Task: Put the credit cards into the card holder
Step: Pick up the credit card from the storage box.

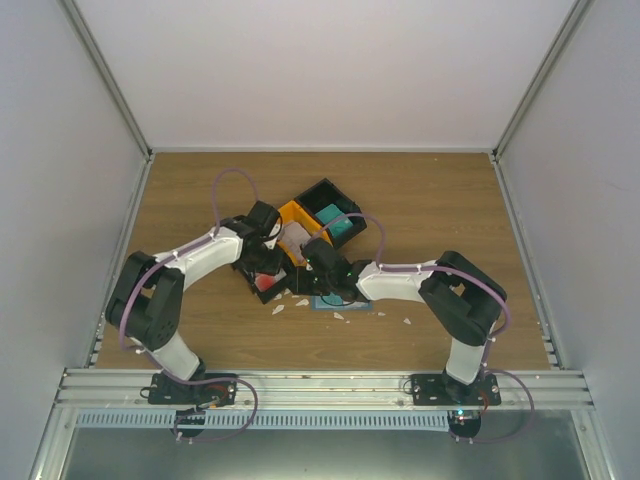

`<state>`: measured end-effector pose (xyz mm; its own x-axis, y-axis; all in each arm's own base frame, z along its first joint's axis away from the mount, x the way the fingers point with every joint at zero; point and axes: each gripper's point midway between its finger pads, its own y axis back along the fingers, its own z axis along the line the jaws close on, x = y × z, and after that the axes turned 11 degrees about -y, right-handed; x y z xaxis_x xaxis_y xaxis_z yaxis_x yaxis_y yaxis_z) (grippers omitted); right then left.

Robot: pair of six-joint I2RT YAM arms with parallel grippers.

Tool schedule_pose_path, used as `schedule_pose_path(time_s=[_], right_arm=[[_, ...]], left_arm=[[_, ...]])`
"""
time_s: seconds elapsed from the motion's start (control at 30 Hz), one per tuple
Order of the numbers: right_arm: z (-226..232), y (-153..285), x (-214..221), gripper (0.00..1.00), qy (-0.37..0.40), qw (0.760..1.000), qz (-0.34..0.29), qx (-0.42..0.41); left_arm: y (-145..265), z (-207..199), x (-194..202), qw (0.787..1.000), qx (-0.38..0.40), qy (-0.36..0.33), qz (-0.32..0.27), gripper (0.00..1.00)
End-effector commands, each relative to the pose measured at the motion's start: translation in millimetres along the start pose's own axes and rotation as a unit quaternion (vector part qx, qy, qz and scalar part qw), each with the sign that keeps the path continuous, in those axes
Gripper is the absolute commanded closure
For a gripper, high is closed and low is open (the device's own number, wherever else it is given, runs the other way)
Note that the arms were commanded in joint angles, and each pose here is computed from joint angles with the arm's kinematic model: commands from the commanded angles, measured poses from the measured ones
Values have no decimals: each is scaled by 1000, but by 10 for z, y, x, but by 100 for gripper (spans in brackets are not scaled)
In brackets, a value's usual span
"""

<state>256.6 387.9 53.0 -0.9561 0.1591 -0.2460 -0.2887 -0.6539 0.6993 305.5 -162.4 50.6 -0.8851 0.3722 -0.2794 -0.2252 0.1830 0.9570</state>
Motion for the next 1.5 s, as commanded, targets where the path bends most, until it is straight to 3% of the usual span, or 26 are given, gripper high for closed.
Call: schedule_pose_path(time_s=[0.0, 0.6, 1.13, 1.47], right_arm=[[70, -59, -83, 70, 3, 1000, -15, -2], [133, 142, -165, 70, 4, 999, -43, -16], [88, 686, -261, 63, -2, 994, -109, -32], [-31, 784, -250, 61, -9, 993, -114, -26]], left_arm=[[146, -278, 164, 999, 51, -7, 17, 72], [189, -374, 311, 997, 73, -2, 18, 71], [181, -417, 279, 997, 71, -6, 8, 56], [105, -316, 220, 999, 42, -29, 9, 45]])
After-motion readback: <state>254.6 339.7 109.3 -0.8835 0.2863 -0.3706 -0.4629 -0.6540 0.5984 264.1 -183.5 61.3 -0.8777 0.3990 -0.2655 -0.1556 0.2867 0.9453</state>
